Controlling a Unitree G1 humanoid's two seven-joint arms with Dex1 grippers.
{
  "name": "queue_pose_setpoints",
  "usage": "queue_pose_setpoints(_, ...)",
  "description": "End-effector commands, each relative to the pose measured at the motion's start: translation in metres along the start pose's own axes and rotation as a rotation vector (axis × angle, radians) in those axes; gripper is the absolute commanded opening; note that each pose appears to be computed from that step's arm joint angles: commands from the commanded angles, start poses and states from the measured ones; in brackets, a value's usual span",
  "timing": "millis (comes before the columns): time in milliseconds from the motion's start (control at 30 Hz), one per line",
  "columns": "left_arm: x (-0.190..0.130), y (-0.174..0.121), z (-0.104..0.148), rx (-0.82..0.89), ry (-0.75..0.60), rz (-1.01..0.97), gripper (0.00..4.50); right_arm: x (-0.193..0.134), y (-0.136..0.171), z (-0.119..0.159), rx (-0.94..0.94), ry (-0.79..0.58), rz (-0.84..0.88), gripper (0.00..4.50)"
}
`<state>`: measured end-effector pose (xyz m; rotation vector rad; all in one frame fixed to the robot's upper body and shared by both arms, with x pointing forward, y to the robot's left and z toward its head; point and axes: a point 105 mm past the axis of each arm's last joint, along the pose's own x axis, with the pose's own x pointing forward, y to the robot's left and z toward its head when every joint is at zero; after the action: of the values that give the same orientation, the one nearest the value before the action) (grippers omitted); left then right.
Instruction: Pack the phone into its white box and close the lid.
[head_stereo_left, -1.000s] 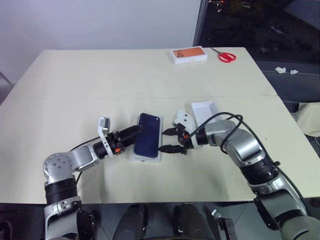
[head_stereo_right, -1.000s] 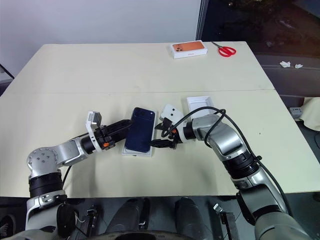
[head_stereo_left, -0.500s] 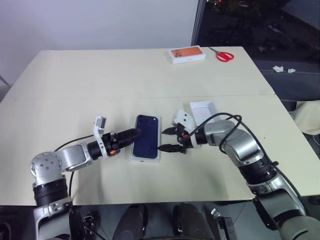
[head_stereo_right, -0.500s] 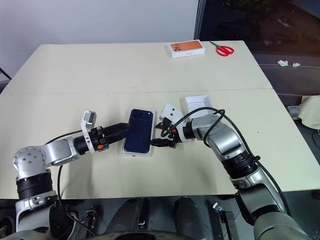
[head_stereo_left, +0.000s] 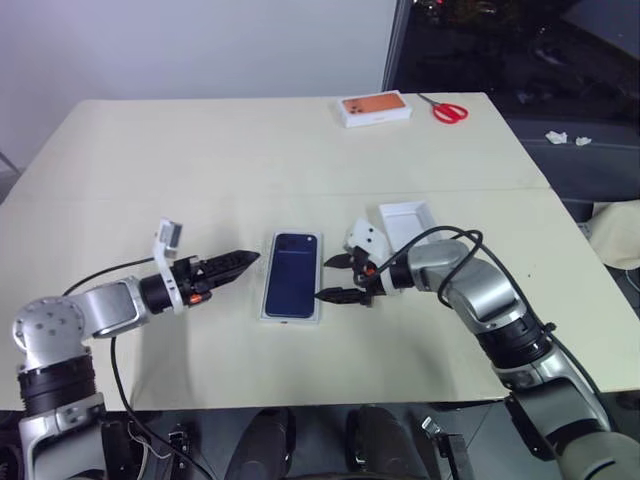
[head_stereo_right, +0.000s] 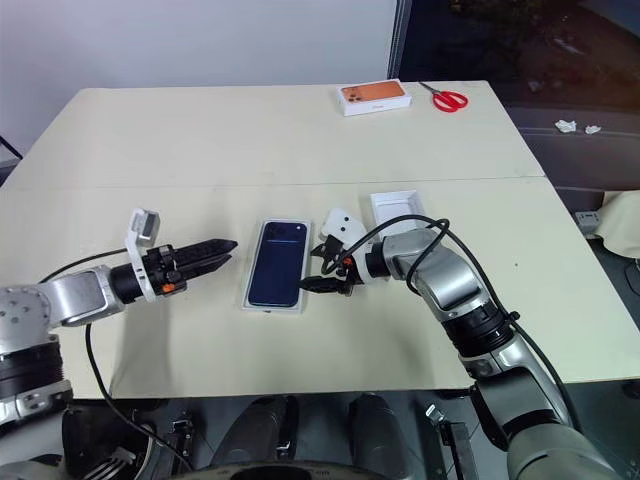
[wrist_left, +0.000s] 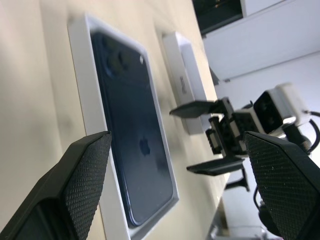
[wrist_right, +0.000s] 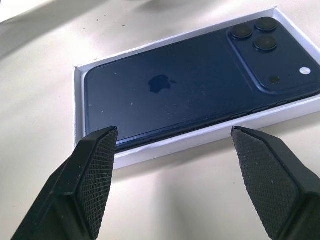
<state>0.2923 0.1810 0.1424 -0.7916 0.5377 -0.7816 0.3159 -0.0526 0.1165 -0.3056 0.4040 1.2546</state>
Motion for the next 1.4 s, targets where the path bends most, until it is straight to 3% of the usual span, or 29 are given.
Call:
queue_pose_setpoints(33,0.001,-0.001,0.01,0.072,-0.043,0.017,4.46,-0.003,-0.003,0.021,-0.057,-0.065,-0.019,3.82)
queue_pose_setpoints(100,0.002,0.001,0.01,0.092,-0.04,0.029,4.46,-0.003,-0.003,0.025,-0.057,-0.083,-0.018,3.82)
queue_pose_setpoints(167,0.008,0.002,0.009,0.111,-0.036,0.03,4.5,-0.002,-0.003,0.028,-0.049,-0.103,-0.017,3.27)
queue_pose_setpoints(267,0.016,0.003,0.008,0.119,-0.037,0.028,3.68,0.0,-0.001,0.03,-0.044,-0.117,-0.013,2.04)
queue_pose_setpoints(367,0.02,0.003,0.007,0.121,-0.039,0.026,2.08,0.003,0.001,0.031,-0.039,-0.127,-0.015,0.33)
queue_pose_setpoints(400,0.022,0.004,0.006,0.125,-0.04,0.028,1.53,0.004,0.002,0.031,-0.037,-0.129,-0.015,0.0)
queue_pose_setpoints(500,0.026,0.002,0.002,0.119,-0.031,0.008,0.05,0.009,0.004,0.03,-0.036,-0.131,-0.016,0.0)
queue_pose_setpoints(667,0.029,0.001,-0.001,0.138,-0.025,0.008,0.05,0.013,0.004,0.031,-0.029,-0.136,-0.03,0.0)
queue_pose_setpoints(867,0.023,0.022,0.002,0.193,-0.024,0.124,0.05,0.005,-0.01,0.021,-0.06,-0.09,-0.1,0.0)
queue_pose_setpoints(1167,0.012,0.053,-0.015,0.213,0.052,0.234,0.05,0.013,-0.019,-0.017,-0.17,0.051,-0.165,0.0)
queue_pose_setpoints(1400,0.039,0.05,-0.035,0.147,0.099,0.153,0.05,0.014,-0.019,-0.016,-0.171,0.038,-0.162,0.0)
